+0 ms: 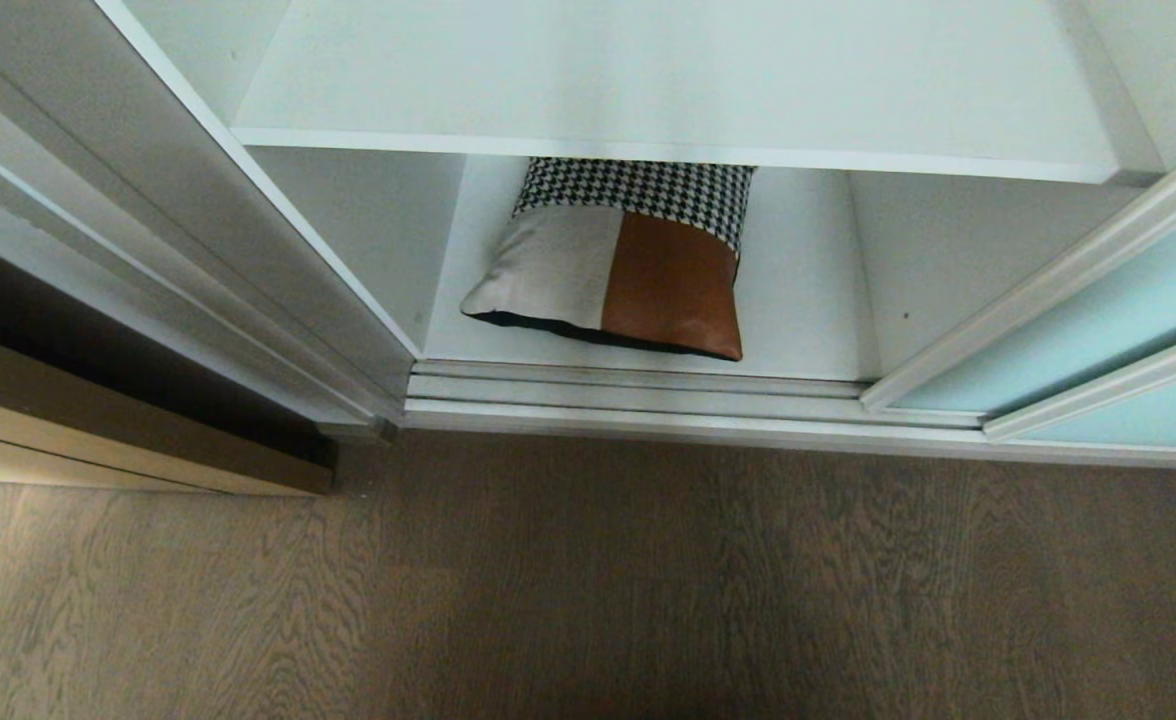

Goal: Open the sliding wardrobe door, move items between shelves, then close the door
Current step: Place the pillow on the higher shelf

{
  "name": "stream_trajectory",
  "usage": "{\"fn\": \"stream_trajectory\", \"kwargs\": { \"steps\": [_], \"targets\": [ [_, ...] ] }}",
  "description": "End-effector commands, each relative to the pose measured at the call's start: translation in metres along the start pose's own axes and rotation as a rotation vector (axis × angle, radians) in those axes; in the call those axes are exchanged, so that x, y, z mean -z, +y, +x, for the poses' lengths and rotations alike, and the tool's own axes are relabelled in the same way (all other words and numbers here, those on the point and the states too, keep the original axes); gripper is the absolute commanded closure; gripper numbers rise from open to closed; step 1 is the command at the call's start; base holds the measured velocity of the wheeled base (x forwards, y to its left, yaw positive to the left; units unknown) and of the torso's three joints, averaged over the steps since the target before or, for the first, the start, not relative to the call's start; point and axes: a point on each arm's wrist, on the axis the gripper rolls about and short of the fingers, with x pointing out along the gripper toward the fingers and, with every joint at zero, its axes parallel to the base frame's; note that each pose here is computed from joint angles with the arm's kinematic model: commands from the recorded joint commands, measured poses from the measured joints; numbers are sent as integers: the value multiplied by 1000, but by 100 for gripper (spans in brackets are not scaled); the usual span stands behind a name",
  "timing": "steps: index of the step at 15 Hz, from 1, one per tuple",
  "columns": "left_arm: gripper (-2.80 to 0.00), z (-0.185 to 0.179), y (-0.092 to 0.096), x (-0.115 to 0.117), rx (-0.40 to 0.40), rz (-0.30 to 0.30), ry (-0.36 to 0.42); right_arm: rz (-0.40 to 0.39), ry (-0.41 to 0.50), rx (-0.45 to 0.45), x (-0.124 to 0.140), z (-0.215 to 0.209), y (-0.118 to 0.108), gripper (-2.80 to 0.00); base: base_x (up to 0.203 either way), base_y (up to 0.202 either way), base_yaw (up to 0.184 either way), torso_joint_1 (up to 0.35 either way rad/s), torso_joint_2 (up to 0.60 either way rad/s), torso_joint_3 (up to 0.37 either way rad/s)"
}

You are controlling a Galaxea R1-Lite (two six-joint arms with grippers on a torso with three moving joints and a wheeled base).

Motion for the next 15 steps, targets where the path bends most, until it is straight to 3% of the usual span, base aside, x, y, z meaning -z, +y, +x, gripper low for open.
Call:
{"fn": "stream_trajectory", "kwargs": {
  "steps": [1, 10, 12, 15],
  "targets": [
    [0, 0, 0, 0, 1, -4, 1, -1, -2, 0, 0, 0, 0, 0, 0, 0, 0, 0, 0, 0],
    [0, 3, 0, -8, 24, 49, 51, -1, -2, 0, 0, 0, 0, 0, 0, 0, 0, 0, 0, 0],
    [0, 6, -1, -42, 52, -5, 56, -1, -2, 0, 0, 0, 0, 0, 0, 0, 0, 0, 0, 0],
    [0, 38, -2, -82, 90, -143, 198, -1, -2, 0, 0, 0, 0, 0, 0, 0, 0, 0, 0, 0]
  ]
}}
